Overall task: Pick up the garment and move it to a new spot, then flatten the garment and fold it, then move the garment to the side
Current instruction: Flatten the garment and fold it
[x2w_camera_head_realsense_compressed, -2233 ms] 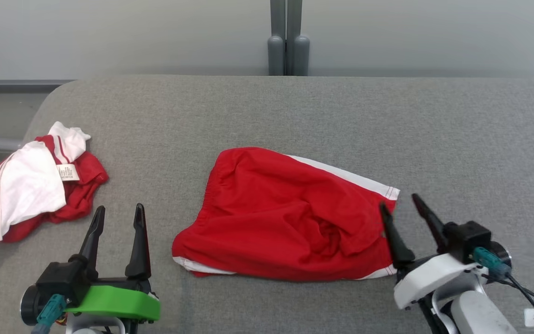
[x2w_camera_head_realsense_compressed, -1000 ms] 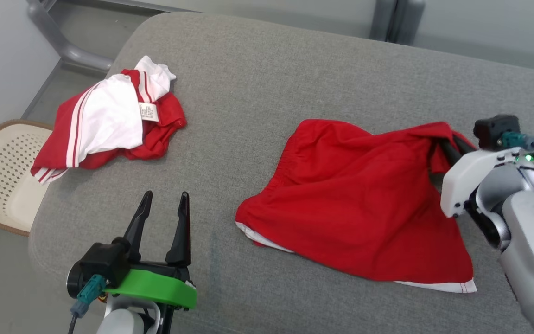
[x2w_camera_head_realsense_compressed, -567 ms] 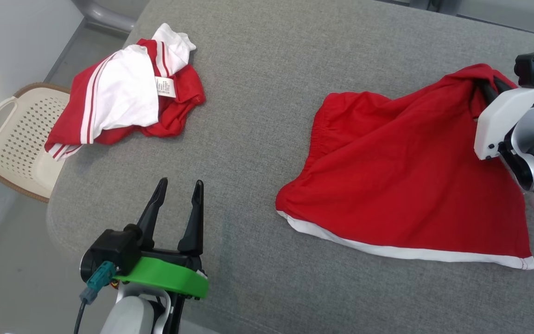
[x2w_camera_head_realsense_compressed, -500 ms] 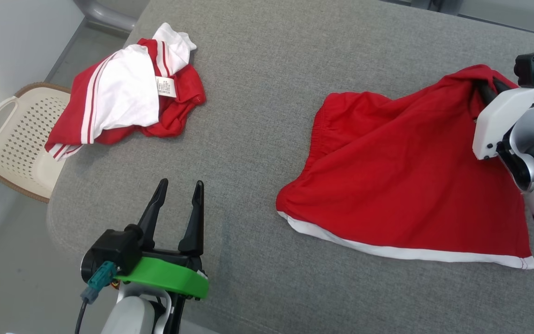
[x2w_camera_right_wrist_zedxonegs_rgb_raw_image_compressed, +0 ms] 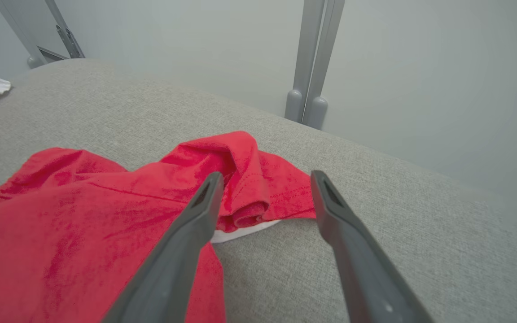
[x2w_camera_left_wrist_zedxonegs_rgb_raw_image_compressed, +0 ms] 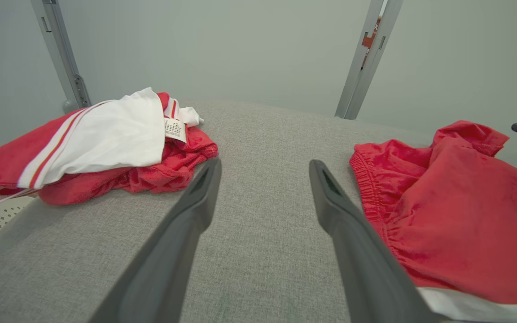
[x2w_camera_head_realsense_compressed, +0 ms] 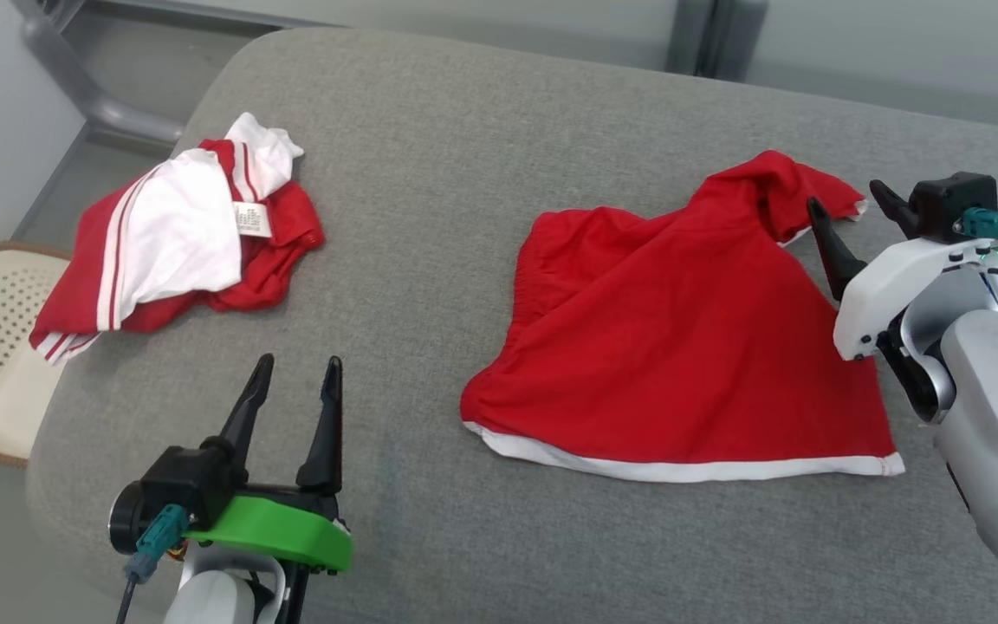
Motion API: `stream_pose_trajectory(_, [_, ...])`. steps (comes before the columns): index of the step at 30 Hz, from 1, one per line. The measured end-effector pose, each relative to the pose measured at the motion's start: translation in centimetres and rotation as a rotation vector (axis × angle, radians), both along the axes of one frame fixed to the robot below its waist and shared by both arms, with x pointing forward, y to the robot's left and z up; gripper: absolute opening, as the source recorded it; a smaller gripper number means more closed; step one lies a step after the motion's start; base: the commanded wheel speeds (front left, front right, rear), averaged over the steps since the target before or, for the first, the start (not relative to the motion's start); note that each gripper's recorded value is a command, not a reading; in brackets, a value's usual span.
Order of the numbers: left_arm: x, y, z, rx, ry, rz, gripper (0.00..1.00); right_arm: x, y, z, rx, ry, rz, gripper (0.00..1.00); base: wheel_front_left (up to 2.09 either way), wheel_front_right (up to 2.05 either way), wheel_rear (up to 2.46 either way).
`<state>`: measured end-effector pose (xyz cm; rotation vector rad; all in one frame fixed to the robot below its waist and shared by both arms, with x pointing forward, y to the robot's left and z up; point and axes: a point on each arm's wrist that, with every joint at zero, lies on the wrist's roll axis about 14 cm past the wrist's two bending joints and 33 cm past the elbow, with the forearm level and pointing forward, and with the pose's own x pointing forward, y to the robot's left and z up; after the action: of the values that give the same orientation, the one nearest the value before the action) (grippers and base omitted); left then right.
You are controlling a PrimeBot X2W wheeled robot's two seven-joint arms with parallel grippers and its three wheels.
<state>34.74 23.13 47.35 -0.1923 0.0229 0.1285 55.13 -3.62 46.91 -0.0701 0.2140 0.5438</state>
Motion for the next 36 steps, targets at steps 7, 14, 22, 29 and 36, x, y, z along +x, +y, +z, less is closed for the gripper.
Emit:
stream_pose_trajectory(7, [1.0, -1.2, 1.4, 0.011, -0.051, -0.064, 1.0, -2.7, -4.3, 5.5, 0.106, -0.217, -0.076, 1.0, 0.0, 0.0, 0.0])
stream_pose_trajectory(14, [1.3, -2.8, 2.0, 0.002, -0.077, -0.114, 1.0, -7.7, -8.2, 6.6, 0.175, -0.281, -0.179, 1.0, 0.0, 0.0, 0.0])
stream_pose_trajectory(22, [0.4, -4.2, 2.6, -0.007, -0.103, -0.147, 1.0, -14.0, -11.5, 6.7, 0.216, -0.308, -0.284, 1.0, 0.0, 0.0, 0.0])
stream_pose_trajectory(29, [-0.1, -4.6, 3.2, -0.014, -0.123, -0.153, 1.0, -17.4, -12.4, 5.7, 0.241, -0.287, -0.338, 1.0, 0.0, 0.0, 0.0])
stream_pose_trajectory(36, [-0.2, -4.7, 2.8, -0.011, -0.11, -0.153, 1.0, -17.8, -12.1, 5.1, 0.241, -0.27, -0.335, 1.0, 0.0, 0.0, 0.0])
